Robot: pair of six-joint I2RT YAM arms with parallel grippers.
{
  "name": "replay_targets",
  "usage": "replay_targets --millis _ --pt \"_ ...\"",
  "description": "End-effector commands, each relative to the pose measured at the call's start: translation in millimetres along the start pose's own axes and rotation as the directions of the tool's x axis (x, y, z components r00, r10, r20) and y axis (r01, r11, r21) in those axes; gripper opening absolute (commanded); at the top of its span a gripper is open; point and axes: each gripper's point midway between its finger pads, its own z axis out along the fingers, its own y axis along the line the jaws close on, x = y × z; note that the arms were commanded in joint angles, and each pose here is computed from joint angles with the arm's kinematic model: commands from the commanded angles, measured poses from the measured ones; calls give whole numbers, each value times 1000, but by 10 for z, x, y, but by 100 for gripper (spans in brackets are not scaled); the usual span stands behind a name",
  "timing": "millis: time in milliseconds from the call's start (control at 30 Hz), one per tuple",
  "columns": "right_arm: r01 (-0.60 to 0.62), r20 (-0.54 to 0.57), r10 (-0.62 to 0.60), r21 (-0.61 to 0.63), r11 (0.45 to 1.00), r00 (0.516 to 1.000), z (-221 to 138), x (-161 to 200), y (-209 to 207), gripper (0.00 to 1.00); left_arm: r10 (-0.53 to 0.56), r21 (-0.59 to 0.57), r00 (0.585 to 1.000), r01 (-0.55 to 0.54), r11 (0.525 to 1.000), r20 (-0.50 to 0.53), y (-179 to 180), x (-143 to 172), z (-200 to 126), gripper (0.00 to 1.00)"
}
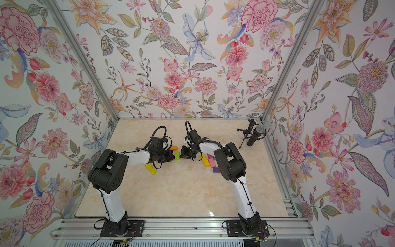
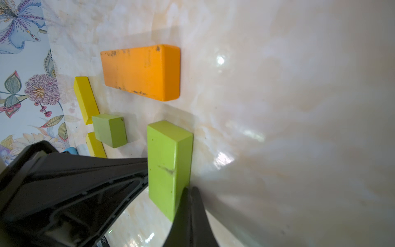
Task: Assemble the letter p with building blocks
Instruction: Assemble the building block at the center of the board.
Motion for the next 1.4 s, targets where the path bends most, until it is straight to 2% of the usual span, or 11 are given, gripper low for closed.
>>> replay_targets --millis 0,1367 --pt "-38 -44 40 47 998 998 176 123 -183 0 -10 -27 999 9 1000 -49 127 142 34 0" --pt "-45 -39 46 26 999 998 260 -31 -153 0 -24 -18 999 23 1000 -48 225 12 70 0"
